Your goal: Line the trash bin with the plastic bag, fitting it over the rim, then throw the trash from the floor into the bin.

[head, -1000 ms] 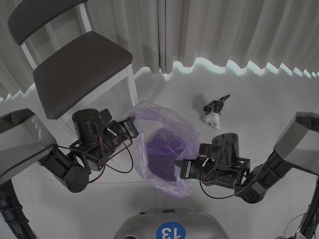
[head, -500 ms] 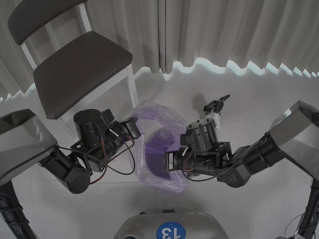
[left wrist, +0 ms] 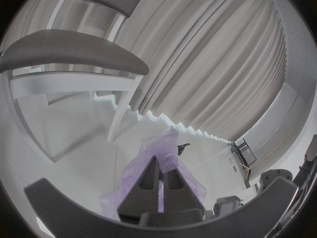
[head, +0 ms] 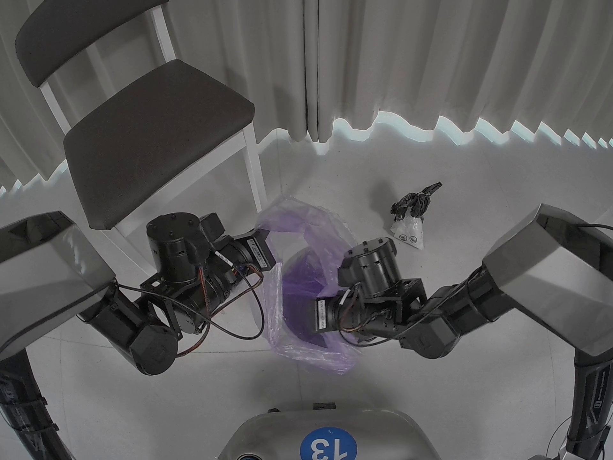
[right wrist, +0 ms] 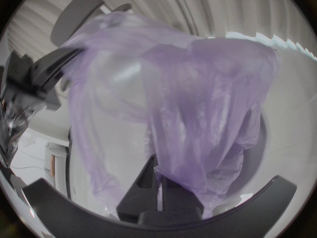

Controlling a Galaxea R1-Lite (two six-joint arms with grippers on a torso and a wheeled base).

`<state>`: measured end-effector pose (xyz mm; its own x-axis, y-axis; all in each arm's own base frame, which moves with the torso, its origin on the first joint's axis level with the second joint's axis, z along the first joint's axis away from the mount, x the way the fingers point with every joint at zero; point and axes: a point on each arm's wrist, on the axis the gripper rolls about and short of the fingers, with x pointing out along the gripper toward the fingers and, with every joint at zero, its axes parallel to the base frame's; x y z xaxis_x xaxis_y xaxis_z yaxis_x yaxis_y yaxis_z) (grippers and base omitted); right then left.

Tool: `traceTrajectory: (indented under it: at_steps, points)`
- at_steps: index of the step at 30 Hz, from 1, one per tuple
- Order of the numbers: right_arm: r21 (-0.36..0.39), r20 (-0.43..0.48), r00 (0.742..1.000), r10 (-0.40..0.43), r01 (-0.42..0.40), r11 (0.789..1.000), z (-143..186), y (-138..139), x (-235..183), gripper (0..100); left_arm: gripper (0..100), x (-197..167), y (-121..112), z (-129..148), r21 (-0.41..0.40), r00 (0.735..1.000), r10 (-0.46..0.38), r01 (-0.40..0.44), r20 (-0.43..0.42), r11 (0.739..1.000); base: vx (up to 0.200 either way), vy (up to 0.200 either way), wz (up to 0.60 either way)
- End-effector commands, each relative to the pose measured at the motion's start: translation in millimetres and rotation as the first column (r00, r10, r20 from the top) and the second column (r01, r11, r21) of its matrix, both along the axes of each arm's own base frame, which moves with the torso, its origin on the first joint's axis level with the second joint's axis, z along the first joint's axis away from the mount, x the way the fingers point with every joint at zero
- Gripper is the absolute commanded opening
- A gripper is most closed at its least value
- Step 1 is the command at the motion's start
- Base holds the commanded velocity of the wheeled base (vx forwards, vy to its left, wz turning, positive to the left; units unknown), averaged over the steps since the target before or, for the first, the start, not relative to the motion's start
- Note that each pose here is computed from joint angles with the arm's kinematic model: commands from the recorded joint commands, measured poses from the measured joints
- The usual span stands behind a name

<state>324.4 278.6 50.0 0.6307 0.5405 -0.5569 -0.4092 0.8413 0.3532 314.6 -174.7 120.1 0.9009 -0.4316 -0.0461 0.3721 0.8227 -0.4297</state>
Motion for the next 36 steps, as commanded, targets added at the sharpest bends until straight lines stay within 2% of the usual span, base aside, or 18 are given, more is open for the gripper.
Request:
traceTrajectory:
  at_steps: [1, 8, 10, 16, 18, 21, 22, 25, 30, 36]
  points:
    - [-0.012, -0.018, 0.997, -0.081, 0.081, 0.997, -7, -29, 19, 0, 0, -1, -6, -7, 0.008, 1.000, -0.016, 0.016, -0.018, 1.000, 0.000, 0.000, 0.00]
    - [-0.025, -0.031, 0.984, -0.175, 0.174, 0.984, 2, -76, 20, 0, 0, -6, -21, -8, 0.006, 0.998, -0.058, 0.058, -0.017, 0.998, 0.000, 0.000, 0.00]
    - [-0.011, -0.023, 0.982, -0.190, 0.189, 0.982, 11, -88, 10, 0, 0, -7, -32, -4, 0.005, 0.996, -0.084, 0.084, 0.001, 0.996, 0.000, 0.000, 0.00]
    - [0.007, -0.002, 0.981, -0.194, 0.194, 0.981, 17, -102, -13, 0, 0, -3, -60, 6, 0.013, 0.988, -0.156, 0.156, 0.016, 0.988, 0.000, 0.000, 0.00]
    - [0.014, 0.008, 0.981, -0.195, 0.195, 0.981, 14, -109, -25, 0, 0, 1, -80, 4, 0.022, 0.981, -0.193, 0.193, 0.004, 0.981, 0.000, 0.000, 0.00]
    - [0.020, 0.013, 0.980, -0.196, 0.196, 0.980, 10, -114, -32, 0, 0, 4, -94, 0, 0.020, 0.977, -0.214, 0.214, 0.009, 0.977, 0.000, 0.000, 0.00]
    - [0.027, 0.024, 0.980, -0.198, 0.198, 0.980, 7, -117, -37, 0, 0, 5, -105, -4, 0.018, 0.973, -0.232, 0.231, 0.012, 0.973, 0.000, 0.000, 0.00]
    - [0.038, 0.036, 0.979, -0.200, 0.199, 0.979, 4, -121, -43, 0, 0, 4, -119, -20, 0.026, 0.966, -0.257, 0.257, -0.006, 0.966, 0.000, 0.000, 0.00]
    - [0.040, 0.035, 0.979, -0.202, 0.200, 0.979, 1, -123, -47, 0, 0, 9, -122, -44, 0.033, 0.967, -0.253, 0.254, -0.032, 0.967, 0.000, 0.000, 0.00]
    - [0.045, 0.036, 0.979, -0.202, 0.200, 0.979, 0, -123, -46, 0, 0, 26, -111, -59, 0.029, 0.972, -0.232, 0.233, -0.039, 0.972, 0.000, 0.000, 0.00]
